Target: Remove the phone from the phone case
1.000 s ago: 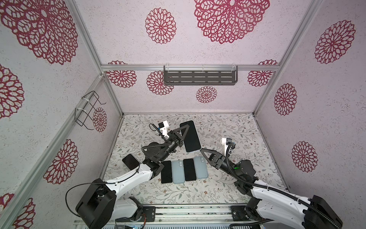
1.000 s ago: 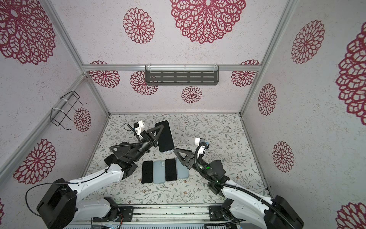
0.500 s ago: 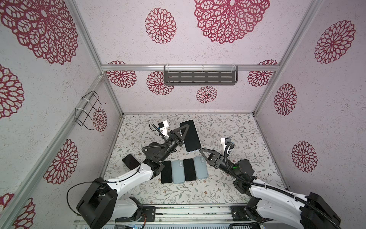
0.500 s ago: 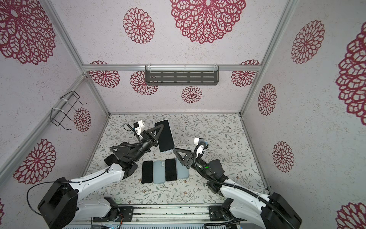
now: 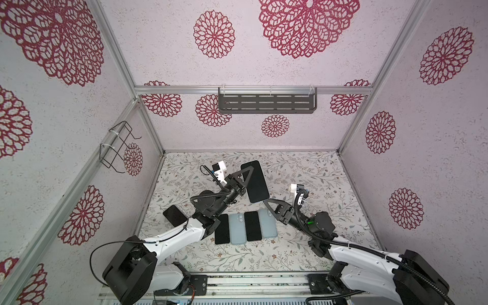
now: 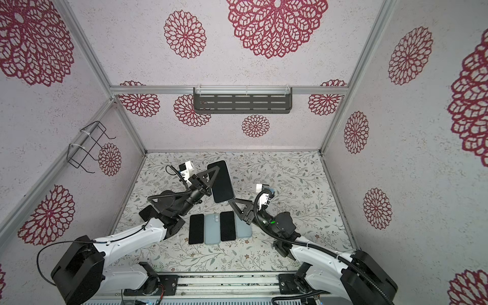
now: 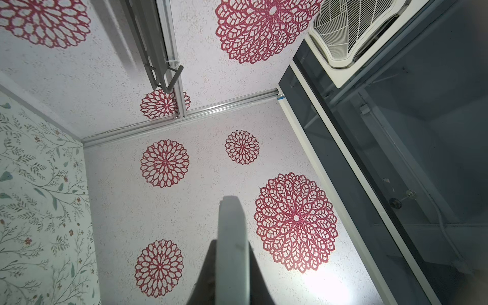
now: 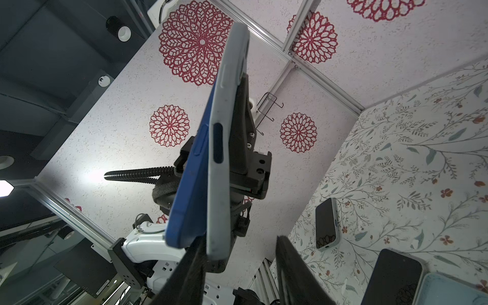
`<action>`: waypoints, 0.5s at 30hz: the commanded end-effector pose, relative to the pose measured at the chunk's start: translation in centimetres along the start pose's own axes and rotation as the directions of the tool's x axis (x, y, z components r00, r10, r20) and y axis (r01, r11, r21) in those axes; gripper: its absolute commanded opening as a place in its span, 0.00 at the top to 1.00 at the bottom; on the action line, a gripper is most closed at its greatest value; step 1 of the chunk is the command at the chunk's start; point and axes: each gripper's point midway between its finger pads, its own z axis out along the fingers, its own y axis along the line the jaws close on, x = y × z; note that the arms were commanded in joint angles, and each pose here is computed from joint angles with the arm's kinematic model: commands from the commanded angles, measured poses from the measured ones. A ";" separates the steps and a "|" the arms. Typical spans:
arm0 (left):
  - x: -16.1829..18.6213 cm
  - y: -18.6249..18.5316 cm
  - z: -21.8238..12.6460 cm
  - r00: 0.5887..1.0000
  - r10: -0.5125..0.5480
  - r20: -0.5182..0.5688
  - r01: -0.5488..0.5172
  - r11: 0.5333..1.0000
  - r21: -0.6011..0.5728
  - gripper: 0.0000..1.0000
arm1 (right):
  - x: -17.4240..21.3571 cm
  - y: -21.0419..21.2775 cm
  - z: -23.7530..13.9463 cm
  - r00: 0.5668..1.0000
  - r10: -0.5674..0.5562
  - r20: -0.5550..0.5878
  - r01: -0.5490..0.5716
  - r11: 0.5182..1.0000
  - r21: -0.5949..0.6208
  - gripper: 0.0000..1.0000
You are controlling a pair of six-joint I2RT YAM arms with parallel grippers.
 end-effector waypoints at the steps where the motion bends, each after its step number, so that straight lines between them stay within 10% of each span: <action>1: 0.9 -4.4 -0.1 0.999 -0.003 -0.033 0.008 0.990 0.141 1.00 | -0.6 0.5 0.2 1.000 0.006 0.021 -0.005 1.000 -0.024 0.56; 15: 1.5 -1.8 -0.7 0.999 -0.036 -0.040 0.040 0.995 0.095 1.00 | -1.2 1.2 -0.8 0.999 -0.006 0.041 0.007 1.000 -0.013 0.76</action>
